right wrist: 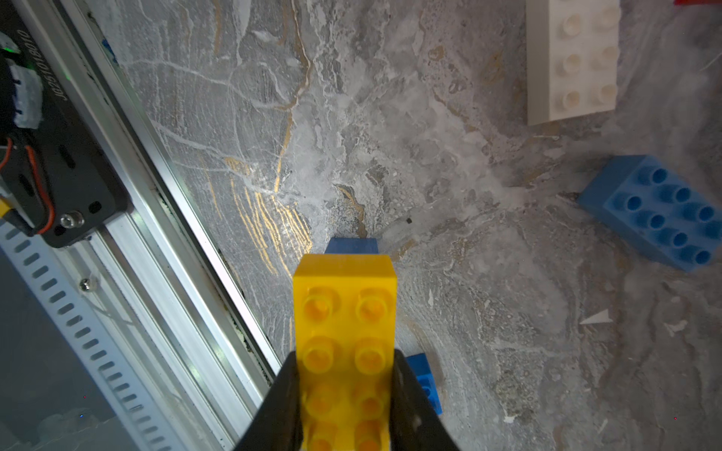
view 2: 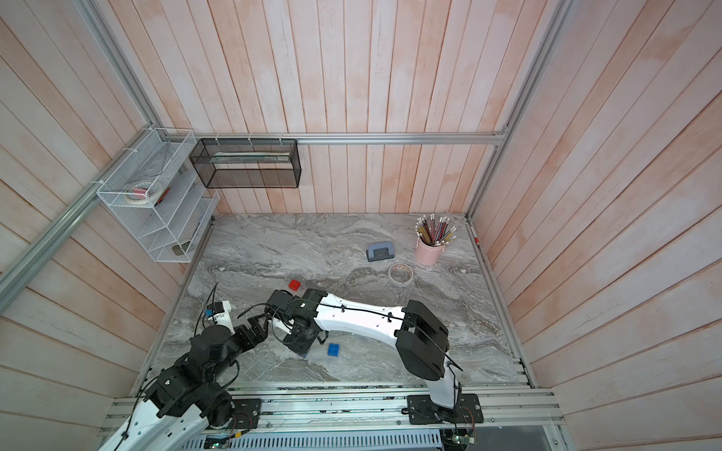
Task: Assemble a spoon with lego
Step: Assemble the lego brick with the lego brick.
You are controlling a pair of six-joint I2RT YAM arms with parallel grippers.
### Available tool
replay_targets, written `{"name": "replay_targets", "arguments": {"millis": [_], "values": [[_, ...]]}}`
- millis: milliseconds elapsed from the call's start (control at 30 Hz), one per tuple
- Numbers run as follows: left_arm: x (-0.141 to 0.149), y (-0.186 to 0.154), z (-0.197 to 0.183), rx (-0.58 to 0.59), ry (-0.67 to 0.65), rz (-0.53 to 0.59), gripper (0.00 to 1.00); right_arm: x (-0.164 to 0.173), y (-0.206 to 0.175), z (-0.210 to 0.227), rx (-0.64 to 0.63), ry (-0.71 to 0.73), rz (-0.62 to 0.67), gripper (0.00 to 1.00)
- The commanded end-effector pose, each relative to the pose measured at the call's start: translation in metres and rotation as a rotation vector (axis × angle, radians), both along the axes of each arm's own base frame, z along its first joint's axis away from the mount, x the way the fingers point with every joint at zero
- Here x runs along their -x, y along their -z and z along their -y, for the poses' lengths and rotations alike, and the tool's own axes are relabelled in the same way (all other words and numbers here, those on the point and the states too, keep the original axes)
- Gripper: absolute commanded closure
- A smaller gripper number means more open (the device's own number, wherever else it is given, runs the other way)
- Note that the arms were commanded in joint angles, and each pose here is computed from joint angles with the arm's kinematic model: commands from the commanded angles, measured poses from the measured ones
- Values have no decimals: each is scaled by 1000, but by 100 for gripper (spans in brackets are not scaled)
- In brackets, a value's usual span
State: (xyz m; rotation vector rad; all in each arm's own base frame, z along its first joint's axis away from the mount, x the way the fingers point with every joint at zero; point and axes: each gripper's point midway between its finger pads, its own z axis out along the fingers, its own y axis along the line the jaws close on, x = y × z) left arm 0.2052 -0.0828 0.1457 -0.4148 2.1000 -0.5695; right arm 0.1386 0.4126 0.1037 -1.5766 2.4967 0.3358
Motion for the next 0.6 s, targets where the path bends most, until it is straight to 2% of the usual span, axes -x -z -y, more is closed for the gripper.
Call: {"name": "replay_targets", "arguments": {"millis": [0,300,567], "values": [[-2,-17,3,28,6,42,0,8,28,13,84,2,-111,94],[-2,-17,3,26,9,43,0,10,32,18,175,15,-101,95],[-2,-18,4,28,14,46,0,22,52,23,271,2,-81,97]]}}
